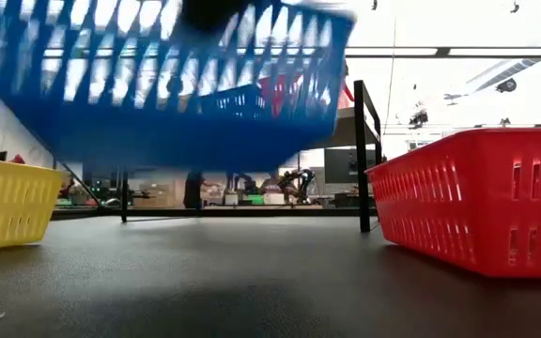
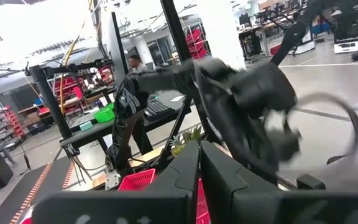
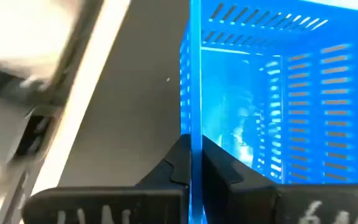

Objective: Stack baskets on shelf by color
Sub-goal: Stack the middle right blue bin on top of the blue bin on the shelf, then stack the yellow bin on top of the yellow bin on the shelf

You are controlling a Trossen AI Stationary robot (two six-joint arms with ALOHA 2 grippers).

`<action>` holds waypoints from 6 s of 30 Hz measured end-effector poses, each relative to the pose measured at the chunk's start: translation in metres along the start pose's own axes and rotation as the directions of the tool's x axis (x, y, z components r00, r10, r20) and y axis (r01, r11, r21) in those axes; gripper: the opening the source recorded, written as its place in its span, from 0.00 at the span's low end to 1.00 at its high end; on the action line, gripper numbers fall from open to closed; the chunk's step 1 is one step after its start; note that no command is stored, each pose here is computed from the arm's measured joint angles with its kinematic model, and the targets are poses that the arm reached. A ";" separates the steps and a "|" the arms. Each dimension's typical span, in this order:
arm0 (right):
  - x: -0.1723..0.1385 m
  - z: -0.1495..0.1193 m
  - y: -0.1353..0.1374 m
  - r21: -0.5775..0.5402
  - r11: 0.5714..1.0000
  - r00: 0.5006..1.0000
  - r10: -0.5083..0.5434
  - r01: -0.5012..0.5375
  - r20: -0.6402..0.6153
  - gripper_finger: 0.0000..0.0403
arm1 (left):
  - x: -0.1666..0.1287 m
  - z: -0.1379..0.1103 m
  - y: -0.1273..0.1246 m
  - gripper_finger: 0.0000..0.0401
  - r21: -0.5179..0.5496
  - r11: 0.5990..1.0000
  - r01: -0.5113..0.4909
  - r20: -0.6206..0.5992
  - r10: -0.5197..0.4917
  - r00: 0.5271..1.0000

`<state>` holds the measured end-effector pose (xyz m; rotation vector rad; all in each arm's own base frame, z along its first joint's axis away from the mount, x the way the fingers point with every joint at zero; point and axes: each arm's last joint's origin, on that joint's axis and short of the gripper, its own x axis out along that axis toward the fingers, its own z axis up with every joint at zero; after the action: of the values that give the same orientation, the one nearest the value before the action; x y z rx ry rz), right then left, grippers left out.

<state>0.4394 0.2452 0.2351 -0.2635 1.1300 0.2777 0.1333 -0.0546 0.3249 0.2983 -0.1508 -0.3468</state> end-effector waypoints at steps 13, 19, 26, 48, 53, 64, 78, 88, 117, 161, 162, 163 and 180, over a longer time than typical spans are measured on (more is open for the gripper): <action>-0.148 -0.018 -0.034 -0.582 0.808 0.994 -0.034 0.090 0.106 0.02 | -0.007 0.001 0.001 0.00 0.001 1.000 -0.016 0.039 0.016 0.999; -0.201 -0.031 -0.079 -0.679 0.714 0.980 -0.051 0.171 0.193 0.02 | -0.006 0.003 0.001 0.00 0.003 1.000 -0.029 0.080 0.029 0.996; -0.229 -0.052 -0.148 -0.758 0.635 0.971 0.050 0.149 0.233 0.02 | -0.007 0.007 0.003 0.00 0.040 0.998 -0.056 0.142 0.050 0.989; -0.207 -0.112 -0.336 -0.683 0.699 0.964 -0.034 0.212 0.265 0.02 | -0.009 0.011 0.008 0.00 0.104 0.972 -0.210 0.145 0.194 0.970; -0.195 -0.115 -0.345 -0.666 0.724 0.972 -0.025 0.178 0.233 0.02 | -0.009 0.010 0.008 0.00 0.104 0.971 -0.213 0.138 0.198 0.970; -0.188 -0.119 -0.350 -0.658 0.740 0.980 -0.012 0.141 0.197 0.02 | -0.010 0.010 0.008 0.00 0.112 0.970 -0.215 0.140 0.199 0.970; -0.182 -0.125 -0.355 -0.655 0.747 0.985 0.000 0.115 0.174 0.02 | -0.010 0.010 0.008 0.00 0.128 0.968 -0.218 0.142 0.199 0.970; -0.162 -0.130 -0.357 -0.676 0.733 0.990 0.029 0.072 0.136 0.02 | -0.010 0.010 0.008 0.00 0.128 0.968 -0.217 0.141 0.199 0.970; -0.157 -0.128 -0.360 -0.629 0.771 0.987 0.006 0.100 0.163 0.04 | -0.010 0.010 0.008 0.00 0.128 0.968 -0.217 0.140 0.199 0.970; -0.193 -0.122 -0.338 -0.401 0.905 0.978 -0.067 0.143 0.198 0.16 | -0.009 0.007 0.007 0.00 0.131 0.969 -0.212 0.130 0.195 0.972; -0.197 -0.120 -0.333 -0.335 0.933 0.976 -0.066 0.134 0.207 0.14 | -0.009 0.006 0.007 0.00 0.130 0.969 -0.211 0.128 0.194 0.972; -0.200 -0.118 -0.328 -0.265 0.957 0.974 -0.064 0.121 0.216 0.12 | -0.008 0.006 0.007 0.00 0.131 0.969 -0.209 0.124 0.193 0.973; -0.178 -0.066 -0.176 -0.186 0.962 0.968 0.224 -0.201 0.113 0.02 | 0.028 -0.017 -0.002 0.00 0.116 0.983 -0.144 -0.012 0.146 0.989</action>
<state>0.3736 0.0434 0.3824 -0.2730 1.0039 0.5783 0.1617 -0.0620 0.3108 0.4024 -0.1720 -0.1906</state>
